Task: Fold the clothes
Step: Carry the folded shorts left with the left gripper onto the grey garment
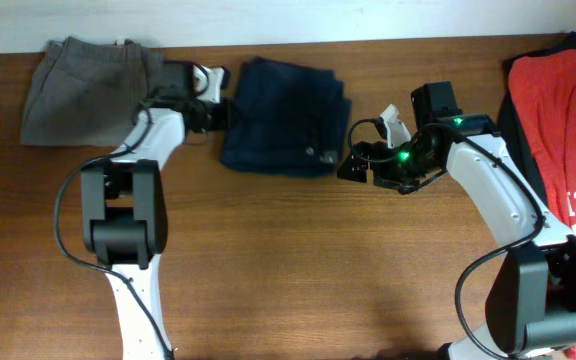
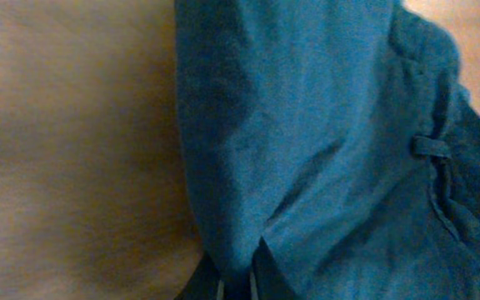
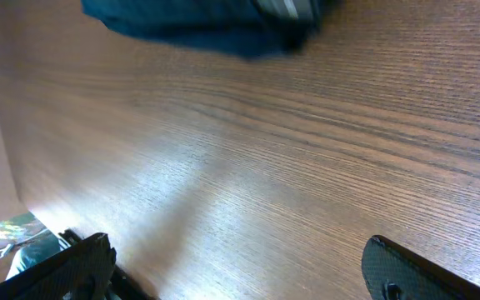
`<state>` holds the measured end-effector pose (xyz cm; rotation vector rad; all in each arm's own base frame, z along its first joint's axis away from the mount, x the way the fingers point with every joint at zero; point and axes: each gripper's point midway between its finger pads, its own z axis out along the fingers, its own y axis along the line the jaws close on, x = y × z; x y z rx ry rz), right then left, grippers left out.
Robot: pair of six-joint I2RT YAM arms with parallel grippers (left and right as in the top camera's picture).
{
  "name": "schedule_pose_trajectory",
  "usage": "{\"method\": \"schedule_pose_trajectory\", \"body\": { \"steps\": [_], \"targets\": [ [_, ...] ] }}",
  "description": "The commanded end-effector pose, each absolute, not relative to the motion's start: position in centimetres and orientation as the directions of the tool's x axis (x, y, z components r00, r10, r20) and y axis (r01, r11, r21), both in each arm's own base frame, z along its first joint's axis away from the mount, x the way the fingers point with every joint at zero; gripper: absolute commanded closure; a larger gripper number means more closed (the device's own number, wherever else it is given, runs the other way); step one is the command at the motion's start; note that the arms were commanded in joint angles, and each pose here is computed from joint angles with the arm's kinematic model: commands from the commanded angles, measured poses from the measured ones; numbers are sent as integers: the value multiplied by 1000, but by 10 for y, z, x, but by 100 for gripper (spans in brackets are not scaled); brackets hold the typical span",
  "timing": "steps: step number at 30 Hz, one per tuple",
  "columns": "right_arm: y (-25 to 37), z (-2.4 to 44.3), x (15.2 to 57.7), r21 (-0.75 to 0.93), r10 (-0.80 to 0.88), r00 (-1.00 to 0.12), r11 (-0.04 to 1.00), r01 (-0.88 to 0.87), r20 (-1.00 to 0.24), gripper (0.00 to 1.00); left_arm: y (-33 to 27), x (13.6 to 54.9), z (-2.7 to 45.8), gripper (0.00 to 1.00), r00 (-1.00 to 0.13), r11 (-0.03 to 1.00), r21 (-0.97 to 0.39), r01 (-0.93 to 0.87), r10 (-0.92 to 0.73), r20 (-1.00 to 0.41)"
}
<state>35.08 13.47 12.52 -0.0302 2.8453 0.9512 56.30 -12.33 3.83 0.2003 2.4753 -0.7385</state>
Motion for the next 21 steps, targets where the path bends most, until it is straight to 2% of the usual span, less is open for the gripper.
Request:
{"method": "schedule_pose_trajectory", "body": {
  "steps": [1,10,21],
  "targets": [
    [134,124,350,588,14,-989,806,-75,-144,1,-80,587,57,99,-792,883,-375,281,-7,-611],
    [134,124,349,588,14,-990,806,-71,-138,1,-18,614,96,99,-726,914,-341,221,-79,-683],
    [134,123,345,589,17,-993,806,-57,-118,1,26,631,135,99,-652,931,-310,190,-116,-749]
  ]
}}
